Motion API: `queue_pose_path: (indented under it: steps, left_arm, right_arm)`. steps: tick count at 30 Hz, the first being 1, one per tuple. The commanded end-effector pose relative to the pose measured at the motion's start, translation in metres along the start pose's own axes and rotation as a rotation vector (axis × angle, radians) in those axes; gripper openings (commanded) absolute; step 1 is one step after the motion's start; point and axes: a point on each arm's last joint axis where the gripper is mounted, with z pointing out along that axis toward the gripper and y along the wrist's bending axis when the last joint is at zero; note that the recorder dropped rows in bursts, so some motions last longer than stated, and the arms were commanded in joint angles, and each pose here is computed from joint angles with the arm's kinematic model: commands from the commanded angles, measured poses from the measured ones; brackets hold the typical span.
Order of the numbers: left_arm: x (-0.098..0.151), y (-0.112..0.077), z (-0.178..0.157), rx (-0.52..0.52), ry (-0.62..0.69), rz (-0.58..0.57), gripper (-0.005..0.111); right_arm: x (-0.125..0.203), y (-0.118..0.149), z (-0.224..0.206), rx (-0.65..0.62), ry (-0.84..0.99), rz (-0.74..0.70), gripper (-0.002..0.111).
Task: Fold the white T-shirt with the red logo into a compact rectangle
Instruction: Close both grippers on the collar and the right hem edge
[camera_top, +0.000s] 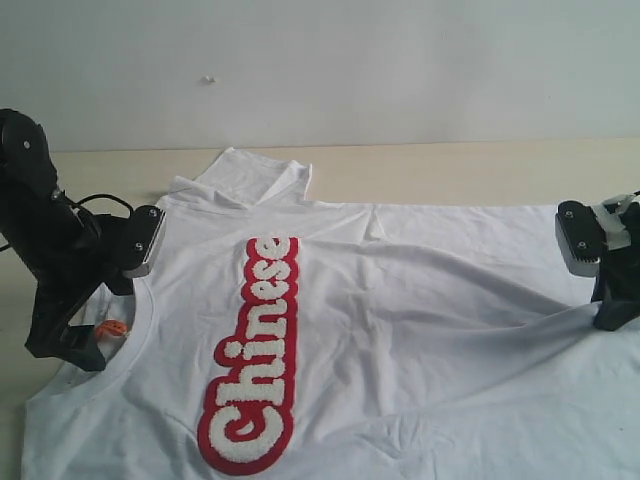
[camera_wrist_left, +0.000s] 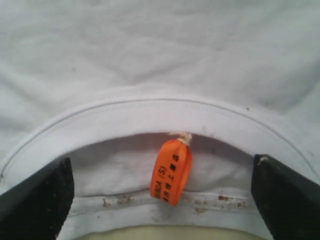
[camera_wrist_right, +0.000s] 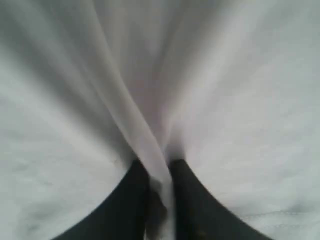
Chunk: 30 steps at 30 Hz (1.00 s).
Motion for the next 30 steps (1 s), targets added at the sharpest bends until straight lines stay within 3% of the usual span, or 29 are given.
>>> queue_pose_path:
  steps: [1, 8, 15, 23, 25, 27, 30]
  left_arm:
    - [-0.001, -0.001, 0.000, 0.004, -0.011, -0.007, 0.092]
    - [-0.006, -0.003, 0.000, 0.031, -0.062, -0.055, 0.092]
    - [0.005, -0.003, 0.018, 0.075, 0.028, 0.010, 0.092]
    - [0.007, 0.005, 0.034, 0.021, 0.034, 0.003, 0.091]
    - [0.008, 0.002, 0.038, 0.051, 0.048, 0.014, 0.086]
    - [0.011, 0.001, 0.042, 0.069, 0.070, 0.016, 0.072]
    - [0.012, 0.002, 0.043, 0.058, 0.078, -0.014, 0.025]
  right_arm:
    - [0.005, 0.006, 0.020, -0.082, 0.014, 0.020, 0.004]
    - [0.006, 0.006, 0.020, -0.073, 0.029, 0.030, 0.000]
    - [0.006, 0.006, 0.020, -0.075, 0.029, 0.031, 0.000]
    - [0.006, 0.006, 0.020, -0.077, 0.029, 0.034, 0.000]
    - [0.006, 0.006, 0.020, -0.077, 0.029, 0.034, 0.000]
    - [0.006, 0.006, 0.020, -0.077, 0.029, 0.038, 0.000]
    - [0.006, 0.006, 0.020, -0.077, 0.029, 0.038, 0.000]
